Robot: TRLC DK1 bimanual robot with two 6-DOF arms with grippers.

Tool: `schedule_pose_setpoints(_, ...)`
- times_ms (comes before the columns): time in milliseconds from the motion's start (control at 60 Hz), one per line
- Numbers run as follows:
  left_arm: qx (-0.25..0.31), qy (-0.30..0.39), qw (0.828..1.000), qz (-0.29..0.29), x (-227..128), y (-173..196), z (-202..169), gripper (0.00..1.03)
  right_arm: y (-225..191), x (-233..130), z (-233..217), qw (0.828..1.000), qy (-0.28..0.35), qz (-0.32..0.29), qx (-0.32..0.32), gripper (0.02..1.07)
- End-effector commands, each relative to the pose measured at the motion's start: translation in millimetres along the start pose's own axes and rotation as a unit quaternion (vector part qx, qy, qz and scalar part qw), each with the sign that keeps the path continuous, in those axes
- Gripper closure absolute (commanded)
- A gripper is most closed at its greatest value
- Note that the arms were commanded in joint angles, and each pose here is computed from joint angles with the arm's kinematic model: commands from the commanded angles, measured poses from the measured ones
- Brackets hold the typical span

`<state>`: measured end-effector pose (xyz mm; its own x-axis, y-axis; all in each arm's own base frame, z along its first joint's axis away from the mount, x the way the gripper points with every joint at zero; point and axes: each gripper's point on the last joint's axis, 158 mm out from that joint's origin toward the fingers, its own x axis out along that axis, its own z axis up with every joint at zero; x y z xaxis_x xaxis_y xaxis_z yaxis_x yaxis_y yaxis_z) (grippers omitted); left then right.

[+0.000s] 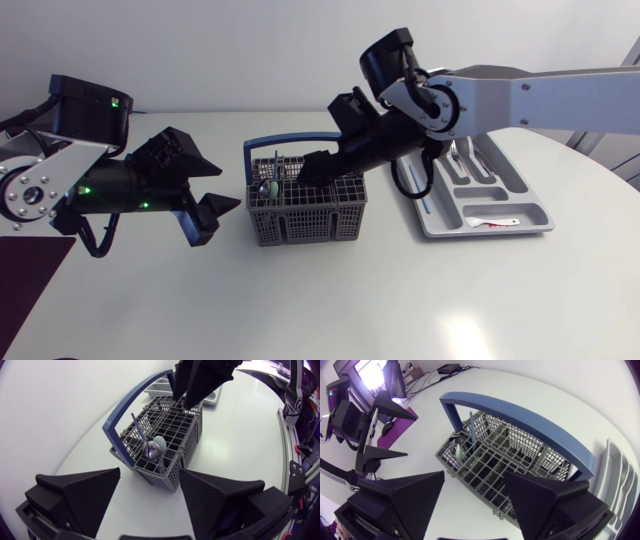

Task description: Unload the cutlery basket into the drawer organizer.

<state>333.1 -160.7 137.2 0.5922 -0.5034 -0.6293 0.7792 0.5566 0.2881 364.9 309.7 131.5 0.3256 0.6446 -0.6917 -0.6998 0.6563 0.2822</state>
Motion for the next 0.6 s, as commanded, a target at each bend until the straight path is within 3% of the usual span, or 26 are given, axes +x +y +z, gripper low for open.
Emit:
schedule_pose_setpoints(0,0.006,0.001,1.0,-0.001,-1,-3,-9,0.05,12,14,3,1.0,0.009,0.015,0.011,0.25)
schedule_pose_setpoints(67,0.005,-0.001,1.0,0.0,-3,-1,-11,0.05,16,19,6,1.0,0.01,0.018,0.014,0.25)
schedule_pose_setpoints(267,-0.003,-0.003,1.0,0.0,-6,3,-18,0.05,23,39,5,0.999,0.021,0.024,0.021,0.43)
schedule_pose_setpoints(583,-0.009,-0.006,1.0,0.002,-7,6,-26,0.05,21,60,7,0.999,0.028,0.023,0.035,0.54)
